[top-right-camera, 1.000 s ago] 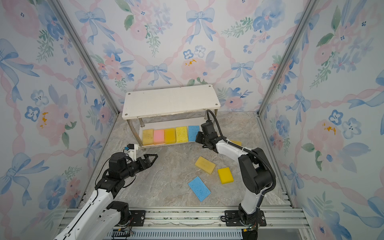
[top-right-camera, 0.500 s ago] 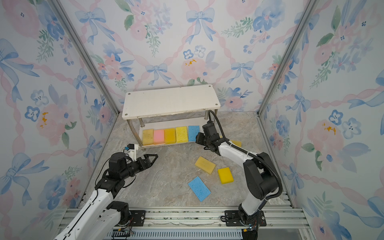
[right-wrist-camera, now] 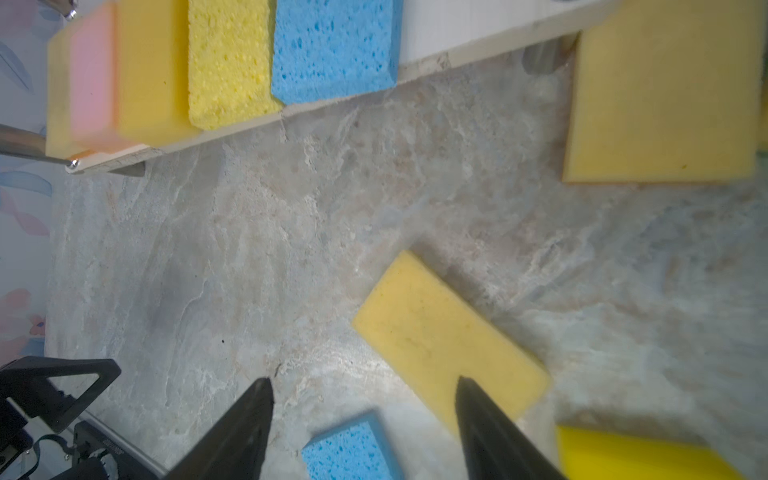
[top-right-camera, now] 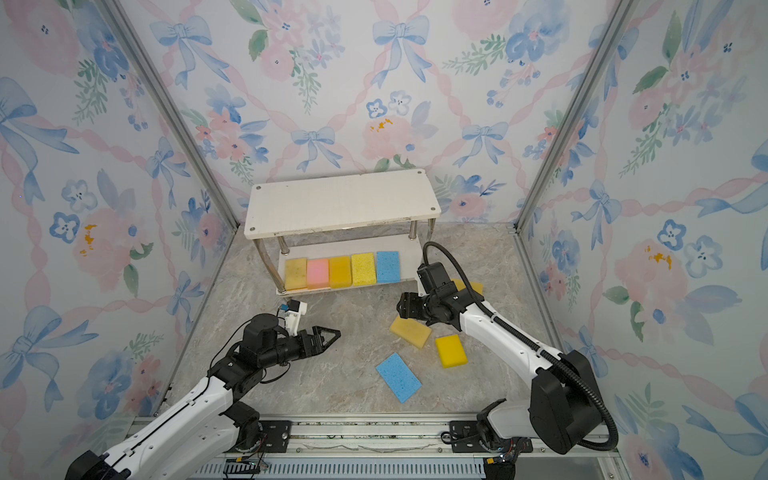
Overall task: Place and organize the cleaning sponges onto the shelf
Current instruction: 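Withdraw the right gripper and reach down to the second blue sponge, then grasp and lift the second blue sponge with the right gripper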
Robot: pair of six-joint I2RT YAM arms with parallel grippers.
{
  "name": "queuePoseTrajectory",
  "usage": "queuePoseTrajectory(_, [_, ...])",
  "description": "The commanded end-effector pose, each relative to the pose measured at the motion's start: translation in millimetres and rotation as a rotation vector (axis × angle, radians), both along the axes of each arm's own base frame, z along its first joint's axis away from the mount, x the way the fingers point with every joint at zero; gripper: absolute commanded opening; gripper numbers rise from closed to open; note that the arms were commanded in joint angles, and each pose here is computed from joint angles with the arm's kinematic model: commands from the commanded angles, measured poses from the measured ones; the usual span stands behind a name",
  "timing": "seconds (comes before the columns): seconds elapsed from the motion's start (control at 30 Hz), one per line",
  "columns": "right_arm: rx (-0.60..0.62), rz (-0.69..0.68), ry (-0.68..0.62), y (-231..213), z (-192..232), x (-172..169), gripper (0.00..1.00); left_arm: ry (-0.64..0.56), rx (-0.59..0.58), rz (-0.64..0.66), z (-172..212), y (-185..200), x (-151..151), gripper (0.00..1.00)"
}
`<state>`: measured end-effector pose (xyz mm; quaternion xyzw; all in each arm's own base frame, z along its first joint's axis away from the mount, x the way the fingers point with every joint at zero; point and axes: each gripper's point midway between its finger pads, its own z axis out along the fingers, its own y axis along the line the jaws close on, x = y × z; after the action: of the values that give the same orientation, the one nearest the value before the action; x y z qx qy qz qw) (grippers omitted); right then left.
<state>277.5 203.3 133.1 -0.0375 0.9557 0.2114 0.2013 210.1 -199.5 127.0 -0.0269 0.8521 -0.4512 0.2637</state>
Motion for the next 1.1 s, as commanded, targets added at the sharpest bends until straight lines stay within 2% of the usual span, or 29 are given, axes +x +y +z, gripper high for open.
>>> queuePoseTrajectory(0.0, [-0.083,0.141,0.172,-8.4,-16.4,-65.5,0.78,0.005,-0.050,0.036,-1.0,-8.0,4.2,0.98])
queuePoseTrajectory(0.13, [-0.154,0.232,0.231,-3.2,-31.2,-103.5,0.88,-0.007,-0.059,0.048,2.2,-7.9,4.9,0.98])
queuePoseTrajectory(0.2, [-0.207,0.298,0.240,3.7,-40.5,-121.5,0.99,-0.019,-0.066,0.057,5.8,-6.5,5.1,0.98])
queuePoseTrajectory(0.3, [-0.295,0.392,0.186,12.8,-48.4,-134.7,0.97,-0.021,-0.069,0.071,6.8,-3.7,4.7,0.98])
queuePoseTrajectory(0.43, [-0.339,0.452,0.152,23.7,-58.6,-140.7,0.97,-0.018,-0.060,0.086,5.7,0.9,4.5,0.98])
queuePoseTrajectory(0.53, [-0.362,0.498,0.153,34.5,-67.8,-143.2,0.97,-0.022,-0.072,0.088,9.8,2.8,5.9,0.98])
queuePoseTrajectory(0.63, [-0.452,0.531,0.156,35.9,-78.3,-141.8,0.97,-0.031,-0.084,0.089,14.4,4.6,7.3,0.98])
queuePoseTrajectory(0.77, [-0.510,0.546,0.169,35.9,-89.7,-141.3,0.97,-0.036,-0.090,0.098,16.0,9.6,7.9,0.98])
queuePoseTrajectory(1.07, [-0.540,0.534,0.189,33.3,-104.6,-144.2,0.98,-0.035,-0.099,0.107,16.6,16.0,10.6,0.98])
